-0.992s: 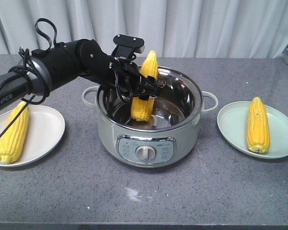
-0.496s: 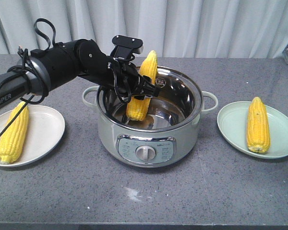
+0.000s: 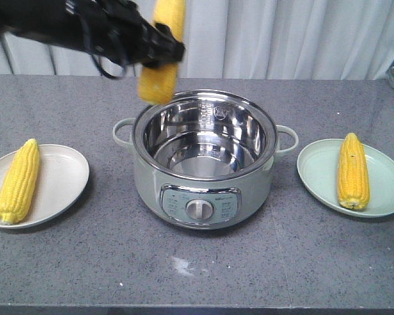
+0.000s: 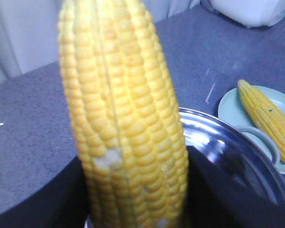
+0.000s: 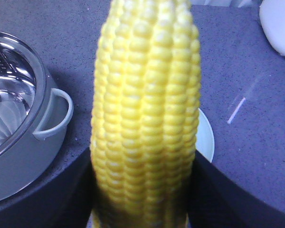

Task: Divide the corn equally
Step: 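Lift the corn cob out of the pot with the left gripper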

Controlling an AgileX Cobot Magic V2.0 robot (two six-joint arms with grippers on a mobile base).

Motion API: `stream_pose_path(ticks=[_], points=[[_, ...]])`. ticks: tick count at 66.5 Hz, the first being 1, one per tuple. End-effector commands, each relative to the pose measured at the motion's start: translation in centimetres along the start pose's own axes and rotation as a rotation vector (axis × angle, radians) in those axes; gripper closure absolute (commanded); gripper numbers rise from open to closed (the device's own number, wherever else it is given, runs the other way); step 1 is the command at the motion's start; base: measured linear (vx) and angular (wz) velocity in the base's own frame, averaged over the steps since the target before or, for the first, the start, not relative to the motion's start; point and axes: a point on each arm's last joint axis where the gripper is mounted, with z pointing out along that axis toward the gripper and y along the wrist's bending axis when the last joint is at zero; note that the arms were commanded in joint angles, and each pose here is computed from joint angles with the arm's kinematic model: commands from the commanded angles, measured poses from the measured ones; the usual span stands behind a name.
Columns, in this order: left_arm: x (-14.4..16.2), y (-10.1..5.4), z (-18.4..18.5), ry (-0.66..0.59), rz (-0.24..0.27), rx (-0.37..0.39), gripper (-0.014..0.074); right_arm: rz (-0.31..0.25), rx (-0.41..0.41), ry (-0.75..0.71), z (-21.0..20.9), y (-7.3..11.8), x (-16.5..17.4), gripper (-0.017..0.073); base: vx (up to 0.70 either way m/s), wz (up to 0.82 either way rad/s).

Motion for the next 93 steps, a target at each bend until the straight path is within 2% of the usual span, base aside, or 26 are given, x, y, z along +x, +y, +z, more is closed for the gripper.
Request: stream_pose_path(ticks=[1, 11, 23, 32, 39, 48, 60, 69, 93], points=[[-2.4, 0.0, -6.0, -0.142, -0.007, -0.029, 0.058, -0.005, 0.01, -0.106, -1.2, -0.3, -1.0, 0.0356, 0.0, 0.0], [-2.3, 2.2, -9.8, -0.128, -0.022, -0.109, 0.058, -0.005, 0.01, -0.106, -1.2, -0.3, -1.0, 0.0356, 0.0, 0.0], [-1.8, 5.0, -14.3, -0.128, -0.075, -0.31, 0.058, -0.005, 0.01, -0.106, -1.2, -0.3, -1.0, 0.0356, 0.0, 0.0], [-1.5, 5.8, -17.1, -0.136, -0.088, -0.428, 0.058, -0.005, 0.01, -0.106, -1.2, -0.3, -1.0, 0.0356, 0.0, 0.0], [-0.7, 6.0, -18.3, -0.128, -0.096, -0.477, 0.058, -0.005, 0.01, -0.106, -1.2, -0.3, -1.0, 0.0356, 0.0, 0.0], [1.2, 5.9, -18.8, -0.122, -0.128, -0.502, 0.058, -0.005, 0.01, -0.106, -1.2, -0.3, -1.0, 0.0356, 0.0, 0.0], [3.2, 5.6, -18.9, -0.134, -0.136, -0.519, 0.058, -0.005, 0.01, -0.106, -1.2, -0.3, -1.0, 0.0356, 0.0, 0.0], [3.5, 5.5, -19.2, -0.122, -0.115, -0.544, 0.058, -0.005, 0.01, -0.106, -1.2, -0.3, -1.0, 0.0356, 0.0, 0.0], [3.6, 5.5, -19.2, -0.113, -0.117, -0.544, 0.058, -0.005, 0.01, -0.106, -1.2, -0.3, -1.0, 0.0356, 0.0, 0.0]])
